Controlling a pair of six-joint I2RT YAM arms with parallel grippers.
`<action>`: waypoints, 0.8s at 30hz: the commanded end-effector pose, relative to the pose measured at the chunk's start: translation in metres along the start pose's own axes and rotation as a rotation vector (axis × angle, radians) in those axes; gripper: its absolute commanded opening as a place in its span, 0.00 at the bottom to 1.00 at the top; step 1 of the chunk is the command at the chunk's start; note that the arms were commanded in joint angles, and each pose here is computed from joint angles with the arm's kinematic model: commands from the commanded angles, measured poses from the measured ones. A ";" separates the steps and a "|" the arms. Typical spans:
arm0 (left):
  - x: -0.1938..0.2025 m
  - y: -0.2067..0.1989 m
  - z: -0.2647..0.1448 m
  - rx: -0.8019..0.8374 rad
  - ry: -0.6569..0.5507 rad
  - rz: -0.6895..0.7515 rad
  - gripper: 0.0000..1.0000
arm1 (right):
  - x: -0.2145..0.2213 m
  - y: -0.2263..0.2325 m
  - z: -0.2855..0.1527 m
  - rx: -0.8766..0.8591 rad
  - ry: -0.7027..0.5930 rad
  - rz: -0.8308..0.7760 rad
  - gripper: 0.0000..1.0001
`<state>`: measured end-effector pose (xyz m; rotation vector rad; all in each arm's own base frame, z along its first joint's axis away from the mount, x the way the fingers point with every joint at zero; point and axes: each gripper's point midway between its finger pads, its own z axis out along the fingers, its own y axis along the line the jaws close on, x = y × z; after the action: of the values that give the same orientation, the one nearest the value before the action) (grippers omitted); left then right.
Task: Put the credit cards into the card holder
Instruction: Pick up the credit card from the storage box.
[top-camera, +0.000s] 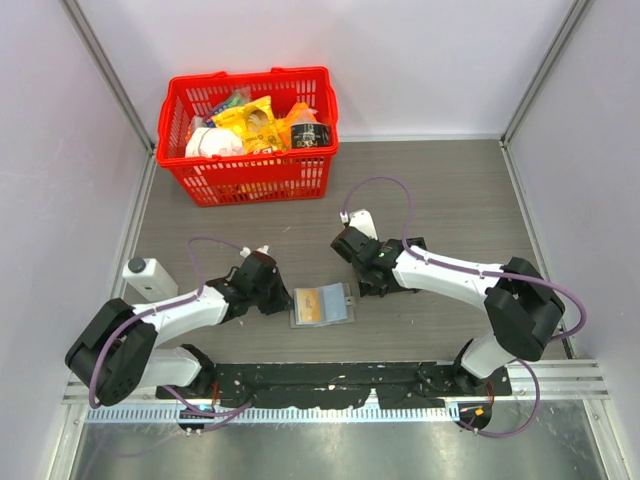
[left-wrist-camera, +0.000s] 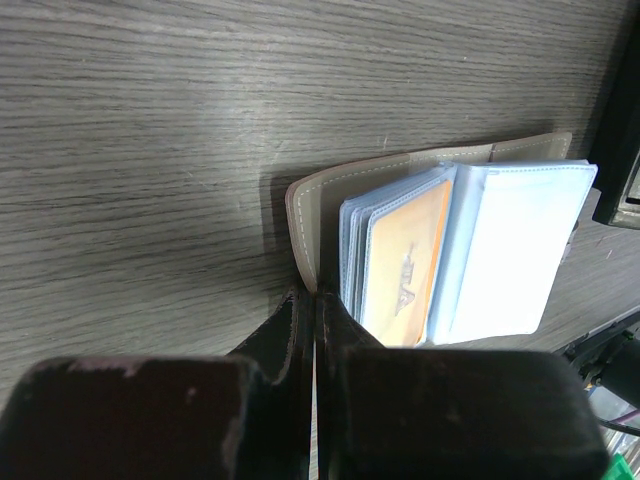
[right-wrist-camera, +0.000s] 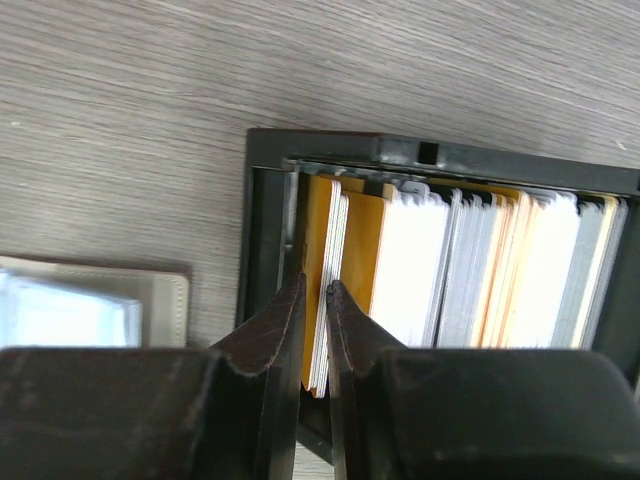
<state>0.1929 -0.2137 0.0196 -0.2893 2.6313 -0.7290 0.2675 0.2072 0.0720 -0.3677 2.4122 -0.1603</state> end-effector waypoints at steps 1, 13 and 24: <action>0.012 0.020 0.004 -0.077 0.048 0.023 0.00 | -0.002 0.025 -0.008 -0.137 -0.004 0.059 0.19; 0.012 0.022 0.001 -0.082 0.039 0.025 0.00 | -0.020 0.026 -0.023 -0.195 -0.077 0.139 0.31; 0.010 0.018 0.000 -0.075 0.041 0.028 0.00 | -0.026 0.010 -0.022 -0.216 -0.086 0.237 0.39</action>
<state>0.1934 -0.2154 0.0198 -0.2864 2.6337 -0.7351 0.2667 0.2248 0.1061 -0.2306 2.3564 0.1602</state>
